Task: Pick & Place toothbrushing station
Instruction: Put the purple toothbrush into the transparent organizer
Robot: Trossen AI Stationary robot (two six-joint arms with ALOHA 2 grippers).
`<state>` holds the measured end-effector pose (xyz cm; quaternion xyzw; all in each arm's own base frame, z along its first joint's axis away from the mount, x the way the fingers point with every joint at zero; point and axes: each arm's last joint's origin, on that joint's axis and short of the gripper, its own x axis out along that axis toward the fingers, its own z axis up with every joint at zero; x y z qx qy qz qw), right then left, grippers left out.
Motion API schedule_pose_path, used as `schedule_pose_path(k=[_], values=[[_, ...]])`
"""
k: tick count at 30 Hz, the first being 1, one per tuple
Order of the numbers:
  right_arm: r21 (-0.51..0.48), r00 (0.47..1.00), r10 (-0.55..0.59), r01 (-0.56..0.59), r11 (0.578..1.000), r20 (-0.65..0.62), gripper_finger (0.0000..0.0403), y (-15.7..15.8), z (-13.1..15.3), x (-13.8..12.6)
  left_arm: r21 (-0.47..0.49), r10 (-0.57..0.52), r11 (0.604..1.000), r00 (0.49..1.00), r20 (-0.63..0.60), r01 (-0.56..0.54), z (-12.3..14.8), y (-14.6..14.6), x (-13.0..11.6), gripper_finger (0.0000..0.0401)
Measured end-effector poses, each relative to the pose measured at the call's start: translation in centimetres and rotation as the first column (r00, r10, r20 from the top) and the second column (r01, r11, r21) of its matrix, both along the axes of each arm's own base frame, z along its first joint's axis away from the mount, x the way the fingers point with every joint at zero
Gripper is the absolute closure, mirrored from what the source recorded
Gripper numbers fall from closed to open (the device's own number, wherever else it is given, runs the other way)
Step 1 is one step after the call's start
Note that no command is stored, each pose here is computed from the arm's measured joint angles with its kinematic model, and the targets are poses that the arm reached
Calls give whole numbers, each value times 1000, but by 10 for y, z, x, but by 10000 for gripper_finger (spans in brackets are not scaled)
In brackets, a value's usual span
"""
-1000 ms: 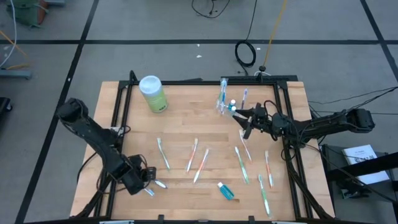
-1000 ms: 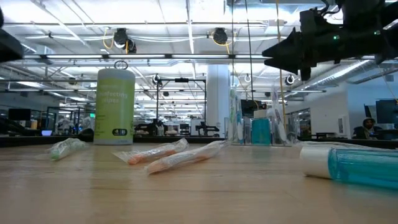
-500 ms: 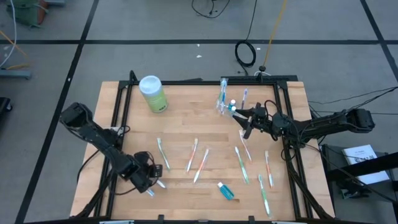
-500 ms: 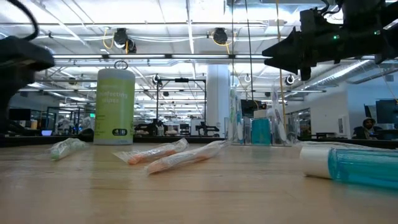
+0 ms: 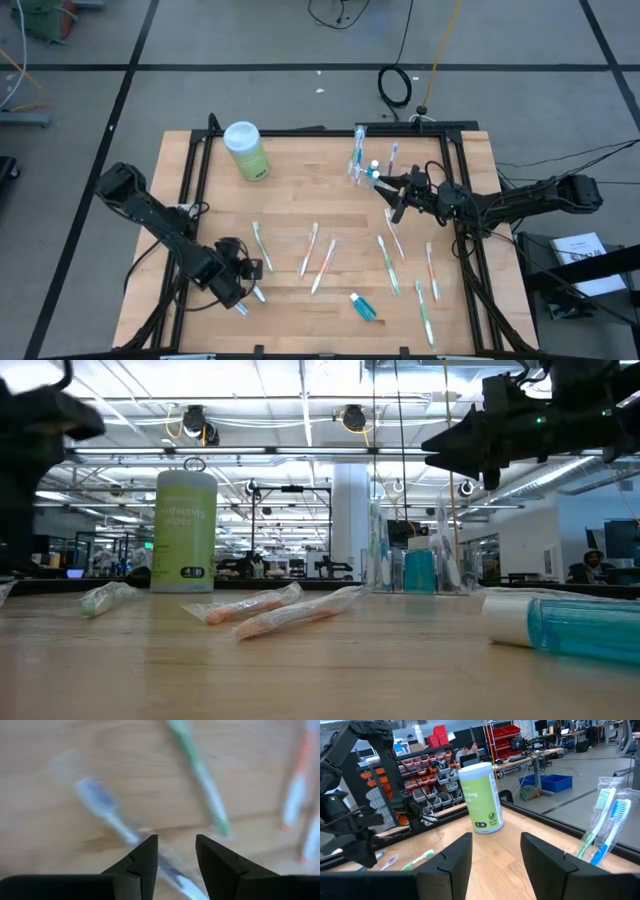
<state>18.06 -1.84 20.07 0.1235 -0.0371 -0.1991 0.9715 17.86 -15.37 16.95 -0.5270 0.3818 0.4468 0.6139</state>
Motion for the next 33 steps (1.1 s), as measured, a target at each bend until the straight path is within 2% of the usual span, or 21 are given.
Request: schedule_pose_path(k=[4, 10, 18, 25, 27, 30, 33], values=[[0, 1000, 2, -2, 1000, -4, 243, 0, 0, 0, -58, 160, 984, 978, -132, -168, -4, 4, -10, 265], [1, 1000, 2, -2, 1000, -4, 243, 0, 0, 0, 4, 203, 979, 971, -127, -205, -13, 16, -11, 265], [32, 1000, 3, -3, 999, -6, 243, 0, -2, 0, 51, 269, 963, 945, -186, -264, -31, 36, -17, 265], [33, 1000, 3, -3, 999, -6, 243, 0, -2, 0, 62, 229, 973, 952, -202, -221, -32, 41, -16, 265], [35, 1000, 3, -3, 999, -5, 243, 0, -2, 0, 96, 223, 974, 955, -196, -207, -33, 44, -16, 269], [46, 1000, 17, -17, 999, -1, 243, 1, -2, 0, 142, 229, 968, 956, -186, -204, -33, 49, -15, 287], [49, 999, 52, -52, 997, -3, 243, 2, -2, 1, 164, 188, 974, 964, -186, -158, -33, 52, -13, 313]])
